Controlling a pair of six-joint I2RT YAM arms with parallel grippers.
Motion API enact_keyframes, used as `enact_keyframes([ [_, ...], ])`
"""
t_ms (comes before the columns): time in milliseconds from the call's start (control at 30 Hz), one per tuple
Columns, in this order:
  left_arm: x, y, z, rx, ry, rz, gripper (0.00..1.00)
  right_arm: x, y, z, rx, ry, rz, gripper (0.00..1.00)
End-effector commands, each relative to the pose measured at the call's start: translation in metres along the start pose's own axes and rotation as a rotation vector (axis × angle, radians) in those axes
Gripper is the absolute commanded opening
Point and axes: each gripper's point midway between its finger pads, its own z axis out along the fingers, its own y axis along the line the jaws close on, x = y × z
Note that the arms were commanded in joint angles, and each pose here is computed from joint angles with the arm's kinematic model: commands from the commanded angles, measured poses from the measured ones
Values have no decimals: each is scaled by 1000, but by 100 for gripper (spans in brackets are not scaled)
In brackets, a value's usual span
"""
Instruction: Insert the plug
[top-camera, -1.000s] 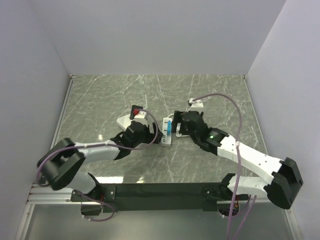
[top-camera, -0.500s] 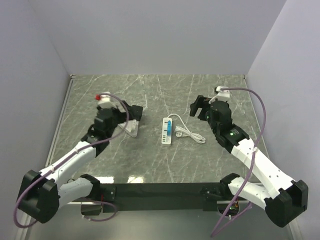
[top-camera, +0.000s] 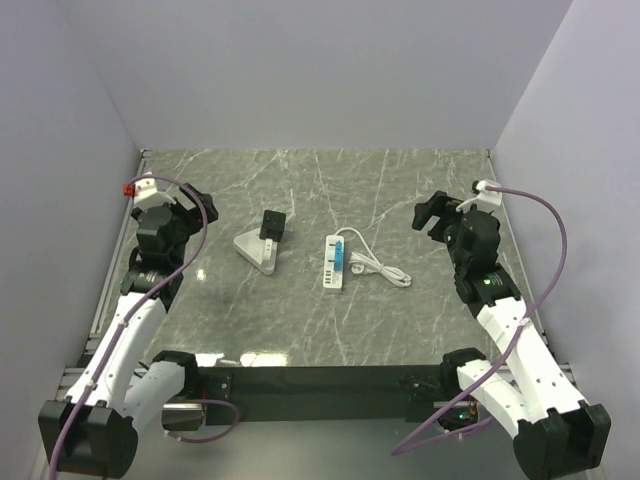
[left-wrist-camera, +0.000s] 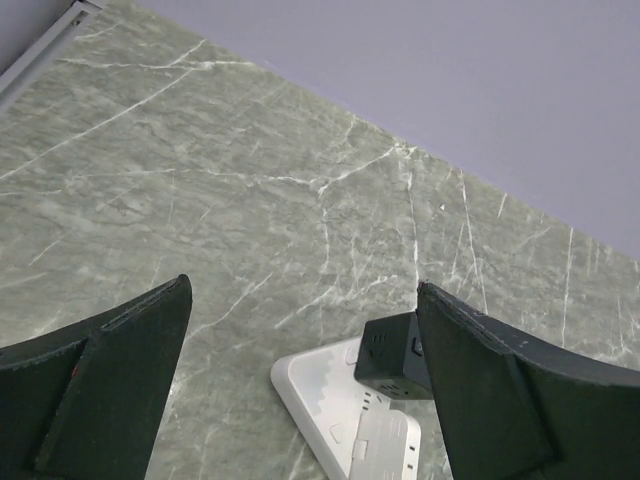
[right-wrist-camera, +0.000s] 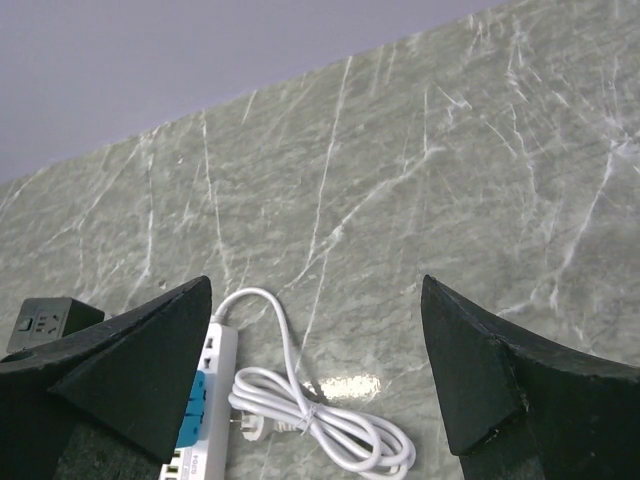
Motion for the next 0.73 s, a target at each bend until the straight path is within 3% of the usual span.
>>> enact_keyframes([
  [0, -19, -2, -11, -4, -29, 12, 99, -12, 5, -2, -41, -44, 0, 91],
  [700, -37, 2, -26, -20, -98, -3, 100, -16, -4, -16, -30, -81, -8, 91],
])
